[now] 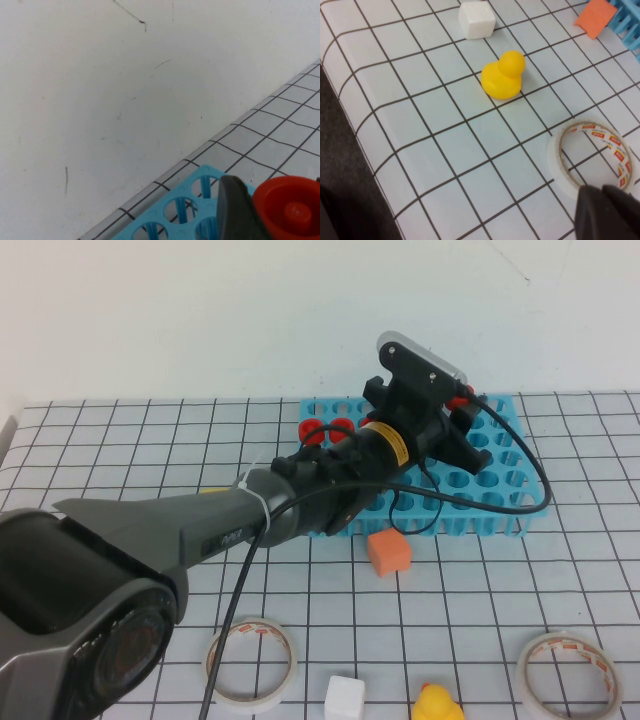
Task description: Place the test tubes
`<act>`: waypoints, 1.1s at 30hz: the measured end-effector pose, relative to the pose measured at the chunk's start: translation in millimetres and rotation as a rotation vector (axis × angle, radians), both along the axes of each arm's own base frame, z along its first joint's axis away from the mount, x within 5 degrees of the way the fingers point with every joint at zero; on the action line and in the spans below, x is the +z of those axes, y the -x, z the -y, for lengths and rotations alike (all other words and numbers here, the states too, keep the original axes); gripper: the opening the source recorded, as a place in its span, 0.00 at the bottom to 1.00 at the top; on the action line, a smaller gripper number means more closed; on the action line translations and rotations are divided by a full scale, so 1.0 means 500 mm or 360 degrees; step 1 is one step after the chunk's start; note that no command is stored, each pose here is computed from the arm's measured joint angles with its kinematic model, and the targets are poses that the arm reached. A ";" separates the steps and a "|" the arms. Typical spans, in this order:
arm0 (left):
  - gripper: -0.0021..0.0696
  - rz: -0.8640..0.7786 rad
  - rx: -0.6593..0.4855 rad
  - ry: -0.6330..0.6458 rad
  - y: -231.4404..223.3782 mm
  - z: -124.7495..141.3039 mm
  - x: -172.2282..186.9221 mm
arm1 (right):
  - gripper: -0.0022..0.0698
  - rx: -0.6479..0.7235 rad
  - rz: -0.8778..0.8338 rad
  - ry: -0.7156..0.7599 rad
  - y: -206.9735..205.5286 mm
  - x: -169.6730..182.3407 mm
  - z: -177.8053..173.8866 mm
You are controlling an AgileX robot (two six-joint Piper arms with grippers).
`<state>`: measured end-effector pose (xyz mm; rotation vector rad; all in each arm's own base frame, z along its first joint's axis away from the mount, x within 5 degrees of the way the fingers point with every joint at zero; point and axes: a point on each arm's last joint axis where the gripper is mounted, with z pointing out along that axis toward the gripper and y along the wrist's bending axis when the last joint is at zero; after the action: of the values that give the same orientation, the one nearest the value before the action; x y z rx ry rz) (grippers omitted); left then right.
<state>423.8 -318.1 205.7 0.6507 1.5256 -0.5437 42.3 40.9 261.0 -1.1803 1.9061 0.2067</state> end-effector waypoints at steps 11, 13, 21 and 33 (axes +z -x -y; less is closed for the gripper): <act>0.39 -0.0011 0.0000 -0.0018 0.001 -0.001 0.003 | 0.03 0.0000 0.0000 0.0000 0.000 0.000 0.000; 0.42 -0.0035 0.0005 -0.0017 0.001 -0.002 0.002 | 0.03 0.0000 0.0000 0.0000 0.000 0.000 0.000; 0.58 -0.0137 0.0030 -0.0009 0.000 -0.004 -0.006 | 0.03 0.0000 0.0000 0.0000 0.000 0.000 0.000; 0.52 -0.0020 0.0094 -0.0195 0.023 -0.033 0.116 | 0.03 0.0000 0.0000 0.0000 0.000 0.000 0.000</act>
<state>412.2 -301.8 263.7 0.6950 1.5943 -0.4126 42.3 40.9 261.0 -1.1803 1.9061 0.2067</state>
